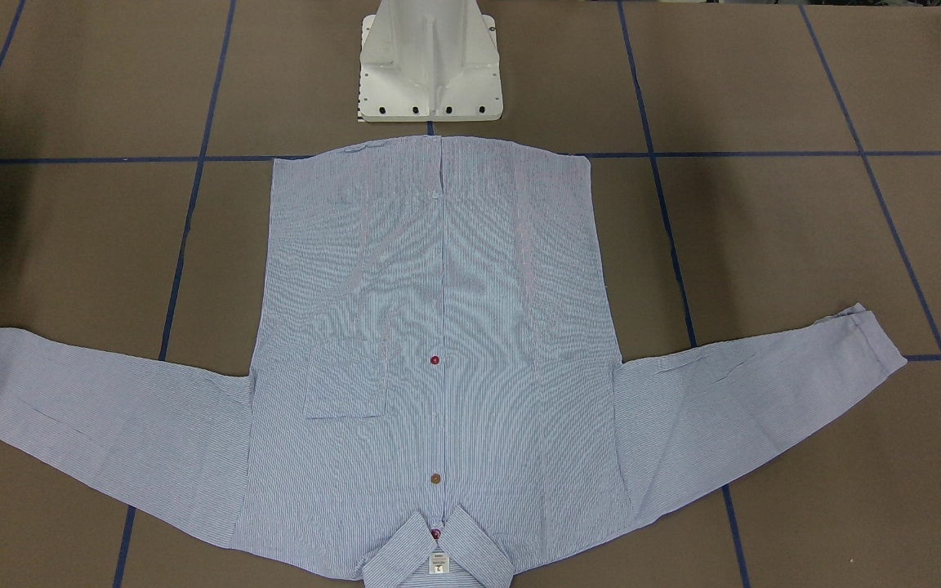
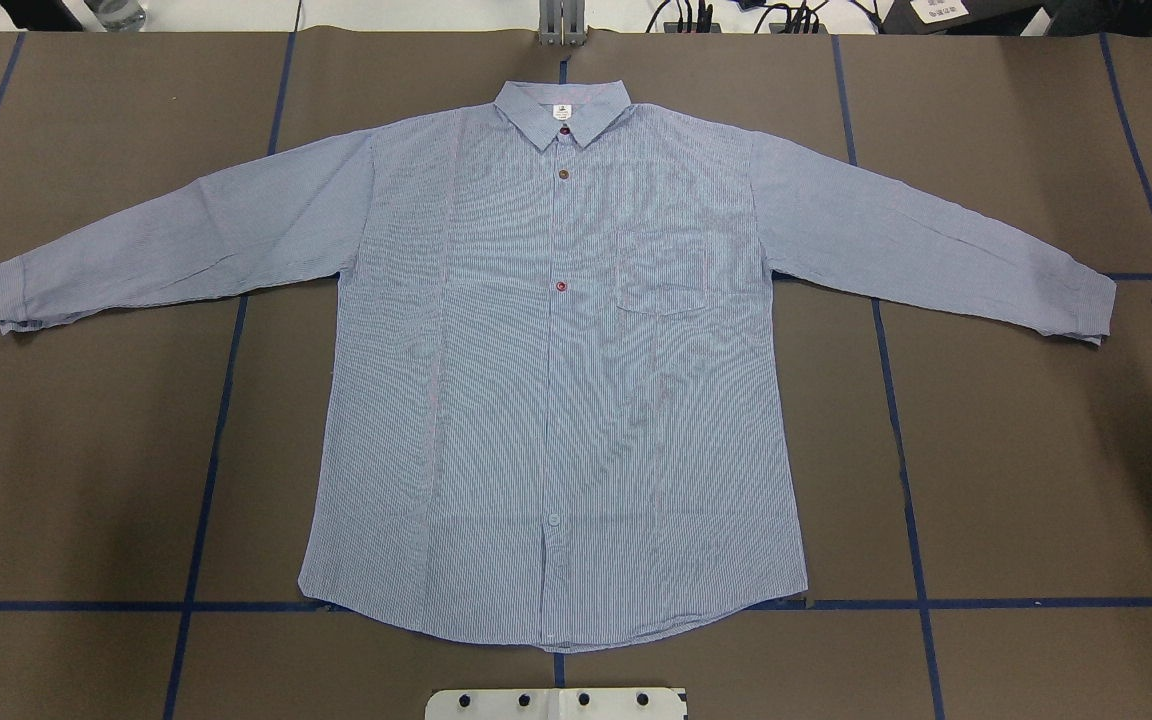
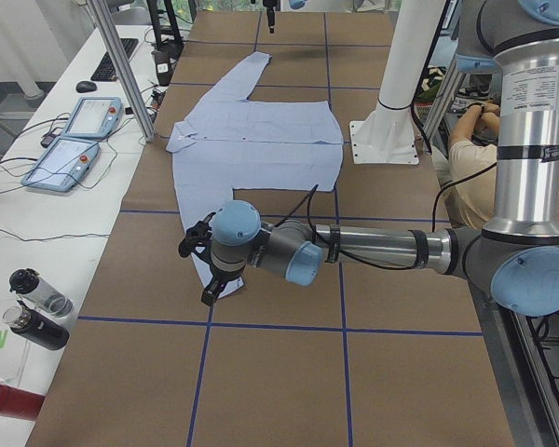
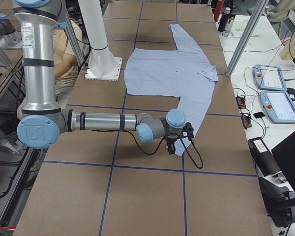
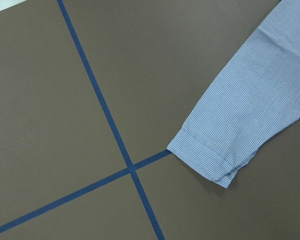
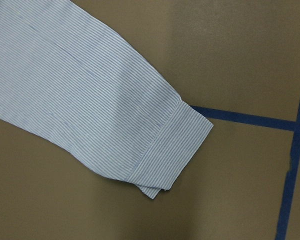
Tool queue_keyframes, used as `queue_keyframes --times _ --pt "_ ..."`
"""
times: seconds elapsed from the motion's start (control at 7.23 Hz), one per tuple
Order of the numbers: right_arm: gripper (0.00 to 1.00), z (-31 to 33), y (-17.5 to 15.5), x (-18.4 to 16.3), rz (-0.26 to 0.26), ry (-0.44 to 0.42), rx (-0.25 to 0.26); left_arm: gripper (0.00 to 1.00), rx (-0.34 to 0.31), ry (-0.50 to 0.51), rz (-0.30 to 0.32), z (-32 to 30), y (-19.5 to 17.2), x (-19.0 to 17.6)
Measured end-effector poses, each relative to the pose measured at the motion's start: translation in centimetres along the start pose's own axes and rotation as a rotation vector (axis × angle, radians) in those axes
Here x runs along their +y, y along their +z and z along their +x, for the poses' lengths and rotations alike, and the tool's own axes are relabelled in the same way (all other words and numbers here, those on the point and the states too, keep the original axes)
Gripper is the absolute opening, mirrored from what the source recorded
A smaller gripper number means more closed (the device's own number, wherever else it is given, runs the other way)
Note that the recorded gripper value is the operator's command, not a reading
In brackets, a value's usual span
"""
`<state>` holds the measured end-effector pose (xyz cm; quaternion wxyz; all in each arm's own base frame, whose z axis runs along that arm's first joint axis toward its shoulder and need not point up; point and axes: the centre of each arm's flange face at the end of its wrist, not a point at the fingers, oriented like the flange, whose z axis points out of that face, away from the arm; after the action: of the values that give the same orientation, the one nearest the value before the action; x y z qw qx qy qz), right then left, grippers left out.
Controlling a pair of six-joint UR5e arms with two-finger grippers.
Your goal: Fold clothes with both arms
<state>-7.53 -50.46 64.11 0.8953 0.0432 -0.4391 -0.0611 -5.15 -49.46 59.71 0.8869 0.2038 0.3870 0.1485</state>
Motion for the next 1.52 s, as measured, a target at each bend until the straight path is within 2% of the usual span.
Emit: queue_keyframes --times 0.14,0.28,0.55,0.83,0.97,1.11,1.52 --pt "0.97 -0.1 1.2 -0.3 0.024 0.056 -0.009 1.0 0.0 0.0 0.0 0.0 0.0 0.0" --pt "0.92 -1.2 2.3 -0.8 0.046 0.152 -0.011 1.0 0.0 -0.001 0.0 0.0 0.0 0.0" --pt "0.91 -3.3 4.4 -1.3 0.076 0.301 0.014 1.0 0.001 -0.001 0.0 0.0 0.0 0.0" --pt "0.81 -4.3 6.1 -1.4 0.078 0.353 0.042 1.0 0.002 -0.002 0.0 0.0 0.0 0.0" --pt "0.81 -4.2 6.8 -1.5 0.074 0.381 0.052 1.0 0.002 -0.002 0.0 0.0 0.0 0.0" --pt "0.75 -4.0 7.3 -1.5 0.069 0.403 0.059 1.0 0.002 -0.003 0.0 0.0 0.0 0.0" --pt "0.75 -3.5 8.2 -1.9 0.058 0.442 0.069 1.0 0.002 -0.003 -0.002 -0.1 0.1 0.1"
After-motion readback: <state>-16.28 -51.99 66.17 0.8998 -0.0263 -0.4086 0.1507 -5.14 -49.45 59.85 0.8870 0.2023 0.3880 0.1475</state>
